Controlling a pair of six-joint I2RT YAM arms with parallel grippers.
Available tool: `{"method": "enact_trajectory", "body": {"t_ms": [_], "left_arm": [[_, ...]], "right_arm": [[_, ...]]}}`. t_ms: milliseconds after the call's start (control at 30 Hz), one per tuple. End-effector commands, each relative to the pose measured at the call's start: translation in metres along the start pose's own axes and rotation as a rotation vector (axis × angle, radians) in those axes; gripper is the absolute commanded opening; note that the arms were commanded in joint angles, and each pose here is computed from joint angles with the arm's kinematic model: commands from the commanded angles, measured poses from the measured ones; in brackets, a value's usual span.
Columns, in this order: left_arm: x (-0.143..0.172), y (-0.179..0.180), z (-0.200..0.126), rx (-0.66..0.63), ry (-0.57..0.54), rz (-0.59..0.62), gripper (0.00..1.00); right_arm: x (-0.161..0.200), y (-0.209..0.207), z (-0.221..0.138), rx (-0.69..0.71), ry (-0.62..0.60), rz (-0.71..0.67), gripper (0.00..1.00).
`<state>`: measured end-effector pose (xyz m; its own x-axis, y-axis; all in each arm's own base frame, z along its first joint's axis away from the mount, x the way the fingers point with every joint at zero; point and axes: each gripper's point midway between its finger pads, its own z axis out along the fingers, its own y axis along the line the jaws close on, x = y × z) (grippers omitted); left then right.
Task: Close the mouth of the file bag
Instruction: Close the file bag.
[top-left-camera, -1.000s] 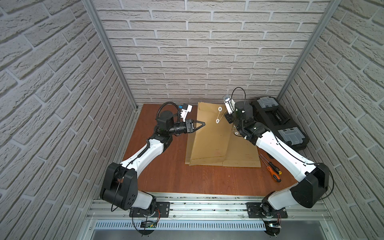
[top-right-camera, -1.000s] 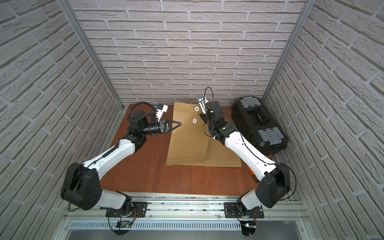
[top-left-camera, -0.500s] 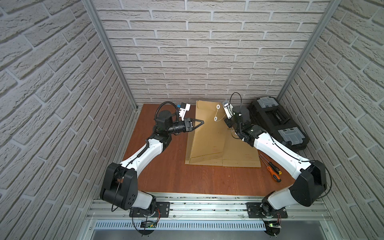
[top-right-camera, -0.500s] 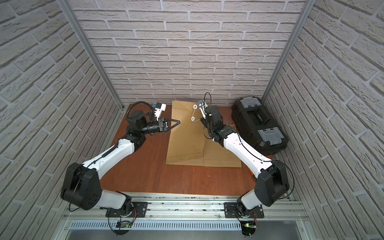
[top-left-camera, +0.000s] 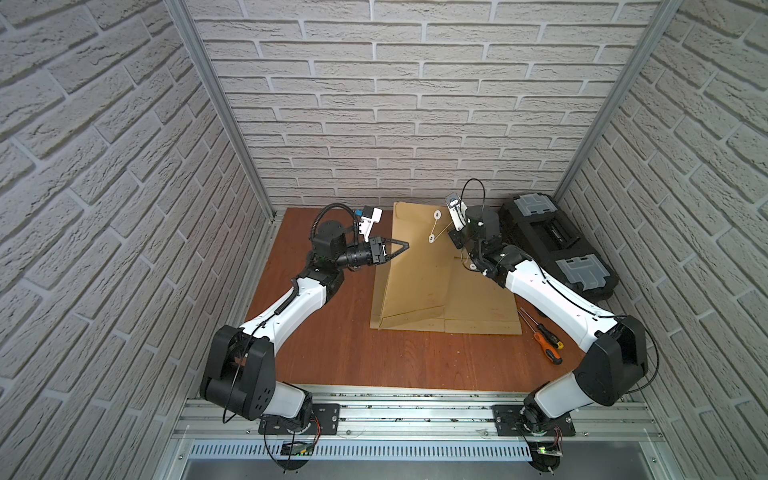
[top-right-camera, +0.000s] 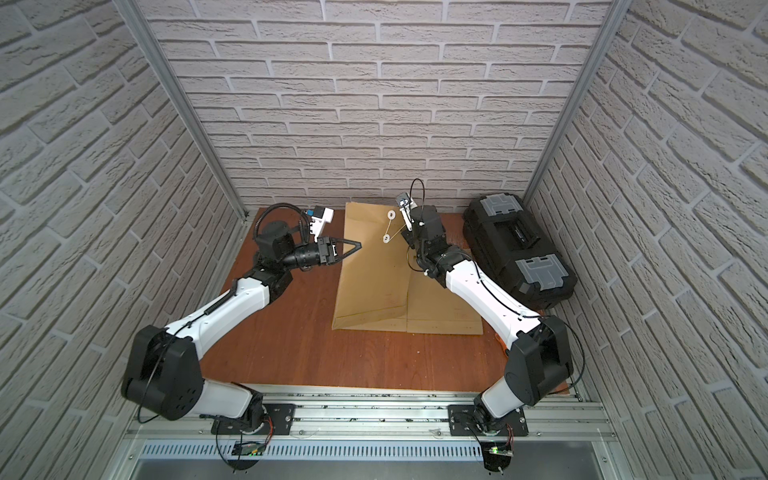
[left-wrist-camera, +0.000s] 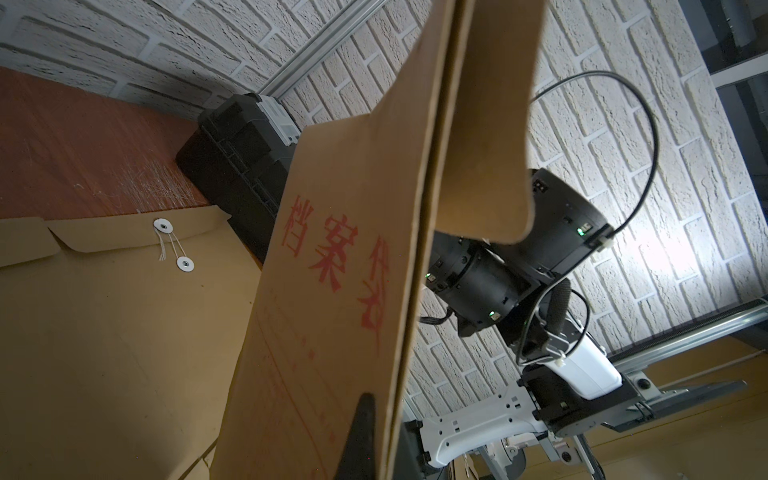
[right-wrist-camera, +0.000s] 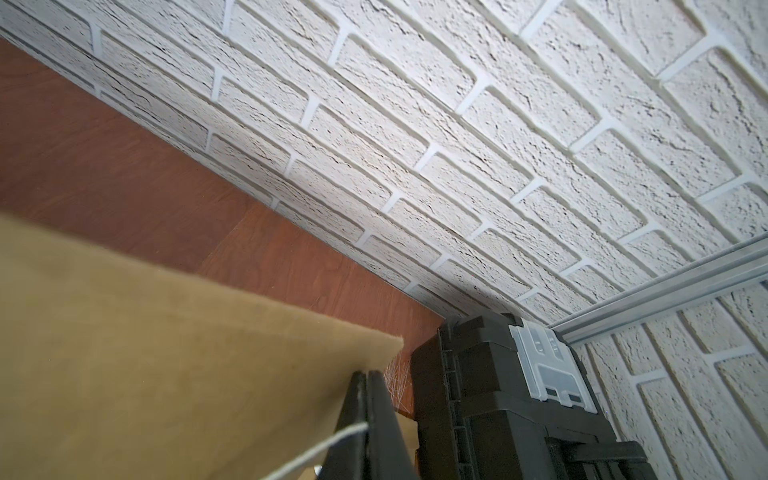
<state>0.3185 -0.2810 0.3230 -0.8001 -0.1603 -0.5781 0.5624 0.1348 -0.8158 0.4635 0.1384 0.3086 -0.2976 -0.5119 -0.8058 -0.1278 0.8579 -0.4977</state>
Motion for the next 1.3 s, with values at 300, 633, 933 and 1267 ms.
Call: {"method": "enact_trajectory", "body": {"t_ms": [300, 633, 933, 1267], "left_arm": [[0.004, -0.020, 0.001, 0.050, 0.009, 0.067, 0.00], [-0.017, -0.025, -0.007, 0.041, -0.085, 0.065, 0.00], [-0.013, -0.036, -0.008, 0.058, -0.068, 0.065, 0.00], [-0.009, -0.038, -0.010, 0.054, -0.058, 0.070, 0.00]], "right_arm": [[-0.035, -0.013, -0.003, 0.007, -0.082, 0.023, 0.03], [-0.005, -0.010, -0.009, 0.017, -0.044, 0.055, 0.03], [-0.003, -0.015, 0.004, 0.059, -0.034, 0.041, 0.03], [-0.018, -0.026, 0.008, 0.094, -0.056, 0.005, 0.03]]}}
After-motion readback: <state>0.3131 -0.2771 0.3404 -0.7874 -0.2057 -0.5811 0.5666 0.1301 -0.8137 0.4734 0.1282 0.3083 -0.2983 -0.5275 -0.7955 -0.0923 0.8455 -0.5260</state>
